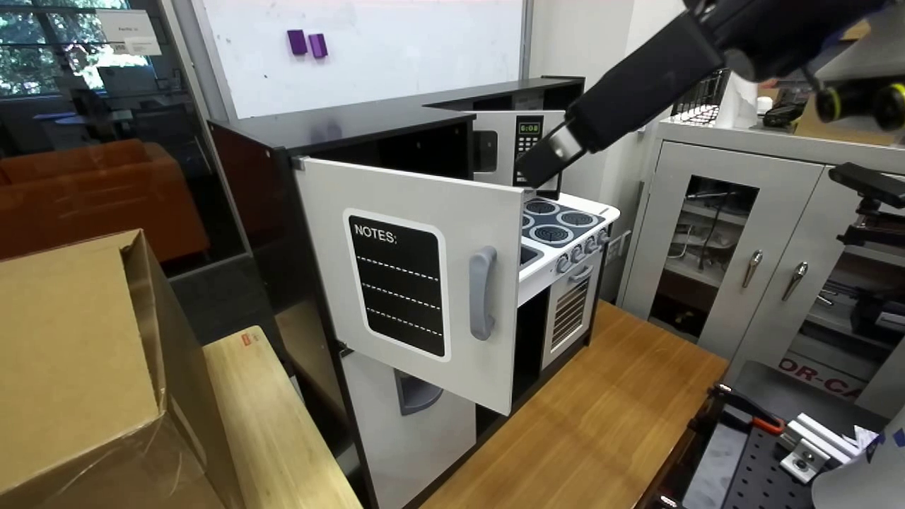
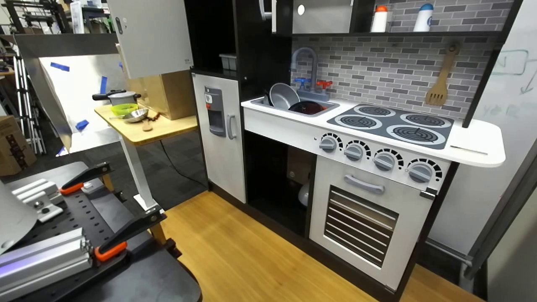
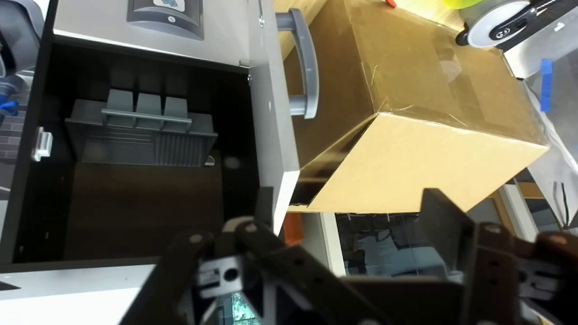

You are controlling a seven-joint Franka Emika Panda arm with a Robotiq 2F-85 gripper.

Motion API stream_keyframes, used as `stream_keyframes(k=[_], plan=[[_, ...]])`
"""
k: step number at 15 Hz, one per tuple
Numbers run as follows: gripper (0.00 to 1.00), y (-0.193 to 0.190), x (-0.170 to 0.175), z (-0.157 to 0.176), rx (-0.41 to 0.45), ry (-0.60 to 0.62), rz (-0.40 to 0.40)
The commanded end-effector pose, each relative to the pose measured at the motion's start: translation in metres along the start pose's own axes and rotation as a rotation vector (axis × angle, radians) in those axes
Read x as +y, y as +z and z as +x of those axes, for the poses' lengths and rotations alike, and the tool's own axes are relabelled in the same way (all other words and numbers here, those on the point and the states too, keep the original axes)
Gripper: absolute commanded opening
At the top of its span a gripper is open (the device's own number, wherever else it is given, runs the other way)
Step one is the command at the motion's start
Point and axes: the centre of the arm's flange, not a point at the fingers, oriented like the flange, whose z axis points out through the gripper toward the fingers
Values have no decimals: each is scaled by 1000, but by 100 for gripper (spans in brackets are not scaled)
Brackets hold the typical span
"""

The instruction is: Open the cabinet door on the top left

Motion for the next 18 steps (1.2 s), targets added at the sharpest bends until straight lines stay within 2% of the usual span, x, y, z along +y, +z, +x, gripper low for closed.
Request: stream_keyframes(k=[1,4,6,13,15,18], plan=[[100,-28,12,-9,15,18,4],[100,-41,15,-12,19,28,-13],[100,-40,21,-17,-15,32,-98],[100,-10,67,-31,-174,194,-391],[100,-6,75,-33,-209,221,-450],[100,1,80,-38,-264,266,-484]])
